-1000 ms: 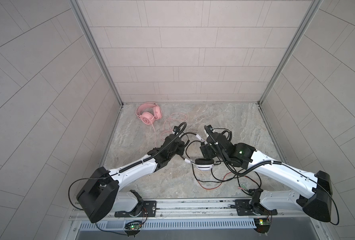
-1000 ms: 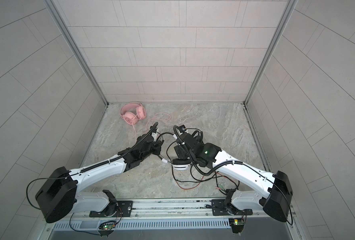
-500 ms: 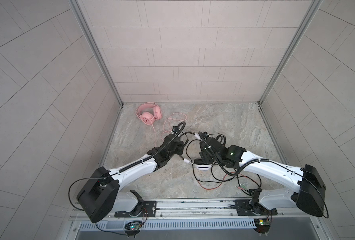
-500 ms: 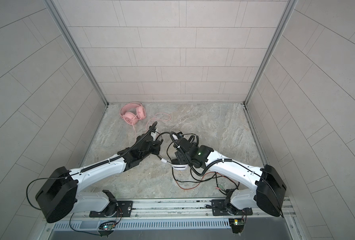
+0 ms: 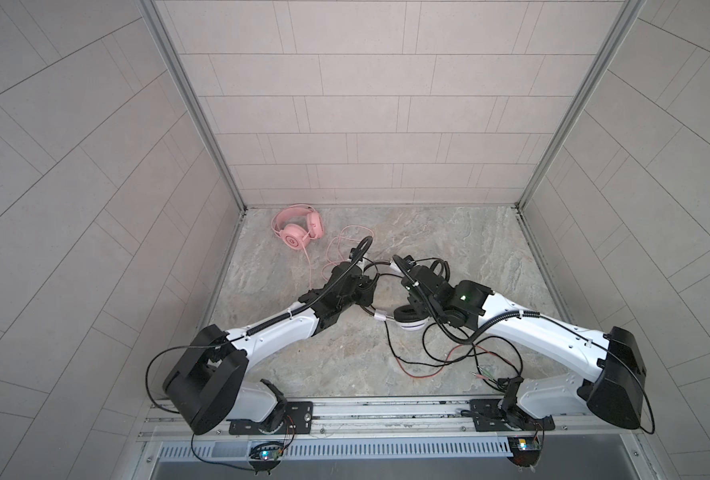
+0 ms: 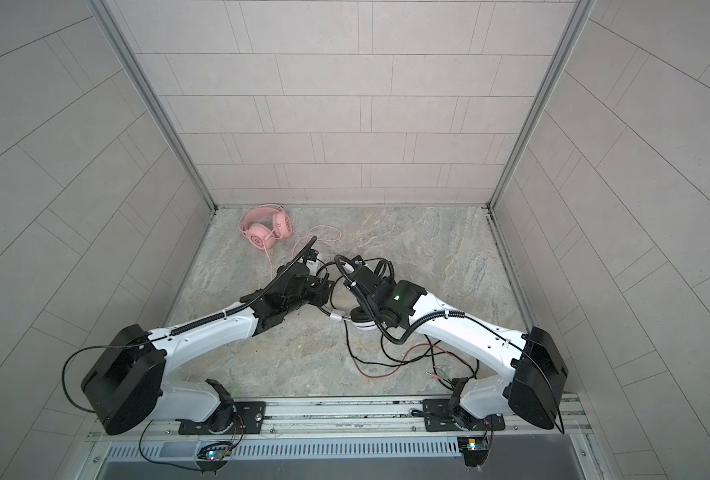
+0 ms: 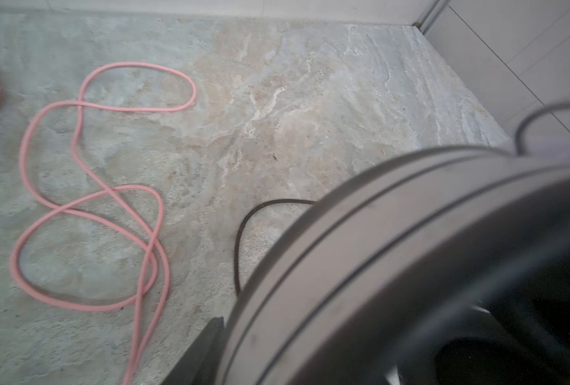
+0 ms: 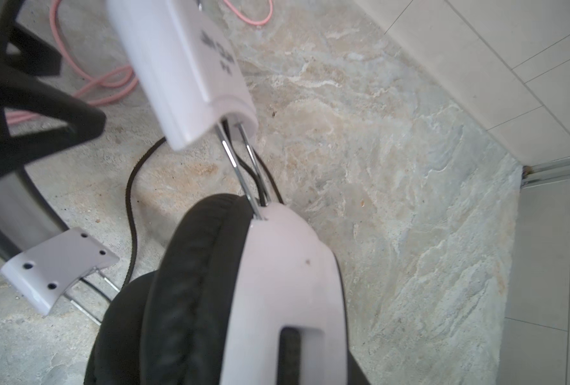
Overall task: Wrap the headphones
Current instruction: 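Grasp the white headset's headband with the left gripper beside the right gripper, then open the right gripper and withdraw it while left gripper lifts the headset, then move the right gripper down to the black cable near the robot, then close the right gripper on the black headset cable, then carry the black cable up toward the headset held by the left gripper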
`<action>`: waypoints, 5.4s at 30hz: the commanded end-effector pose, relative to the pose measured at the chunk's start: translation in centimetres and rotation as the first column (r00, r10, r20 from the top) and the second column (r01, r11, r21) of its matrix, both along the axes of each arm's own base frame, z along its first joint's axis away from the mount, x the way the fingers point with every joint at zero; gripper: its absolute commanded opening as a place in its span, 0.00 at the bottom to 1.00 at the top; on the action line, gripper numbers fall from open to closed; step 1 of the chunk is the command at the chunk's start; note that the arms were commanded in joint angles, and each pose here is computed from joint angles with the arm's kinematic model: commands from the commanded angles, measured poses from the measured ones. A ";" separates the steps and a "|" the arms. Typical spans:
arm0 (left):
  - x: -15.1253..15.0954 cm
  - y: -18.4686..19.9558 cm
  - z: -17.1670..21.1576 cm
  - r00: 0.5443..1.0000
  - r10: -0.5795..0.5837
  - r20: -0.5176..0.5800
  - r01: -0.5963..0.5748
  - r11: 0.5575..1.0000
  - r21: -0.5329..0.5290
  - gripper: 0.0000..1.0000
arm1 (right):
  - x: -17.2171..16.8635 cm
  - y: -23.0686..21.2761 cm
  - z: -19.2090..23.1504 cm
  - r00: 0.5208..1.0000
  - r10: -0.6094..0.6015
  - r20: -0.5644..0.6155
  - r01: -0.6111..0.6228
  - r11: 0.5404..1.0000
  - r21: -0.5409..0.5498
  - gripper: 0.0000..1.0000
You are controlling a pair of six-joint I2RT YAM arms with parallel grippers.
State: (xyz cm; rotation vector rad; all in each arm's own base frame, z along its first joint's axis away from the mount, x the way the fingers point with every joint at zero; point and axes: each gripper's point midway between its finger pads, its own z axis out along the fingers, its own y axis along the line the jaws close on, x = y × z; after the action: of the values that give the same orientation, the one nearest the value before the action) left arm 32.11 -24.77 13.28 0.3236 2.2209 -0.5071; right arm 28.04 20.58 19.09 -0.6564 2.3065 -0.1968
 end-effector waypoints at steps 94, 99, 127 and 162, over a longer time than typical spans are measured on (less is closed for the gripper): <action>11.5 4.2 13.8 0.984 -0.049 -0.172 -0.043 0.867 -0.496 0.00 | 2.6 9.3 -16.4 0.888 -0.017 -0.459 0.404 0.505 0.762 0.70; 11.7 4.5 13.4 0.983 -0.046 -0.176 -0.047 0.870 -0.491 0.00 | 1.3 9.8 -18.2 0.881 -0.040 -0.472 0.401 0.592 0.699 0.68; 12.2 7.2 15.9 0.993 0.035 -0.114 -0.092 0.830 -0.549 0.00 | -0.8 6.5 -21.4 0.877 -0.232 -0.421 0.400 0.839 0.369 0.23; 13.9 12.7 11.7 0.934 0.265 -0.241 -0.353 0.792 -0.498 0.00 | -3.8 -1.4 2.3 0.997 -0.070 -0.033 0.077 0.936 0.343 0.00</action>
State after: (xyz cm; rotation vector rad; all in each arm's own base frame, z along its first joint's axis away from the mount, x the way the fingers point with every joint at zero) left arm 45.80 -11.68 23.25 -0.4167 2.1584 -0.9298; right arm 24.90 21.31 20.27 -0.3405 2.3074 0.3062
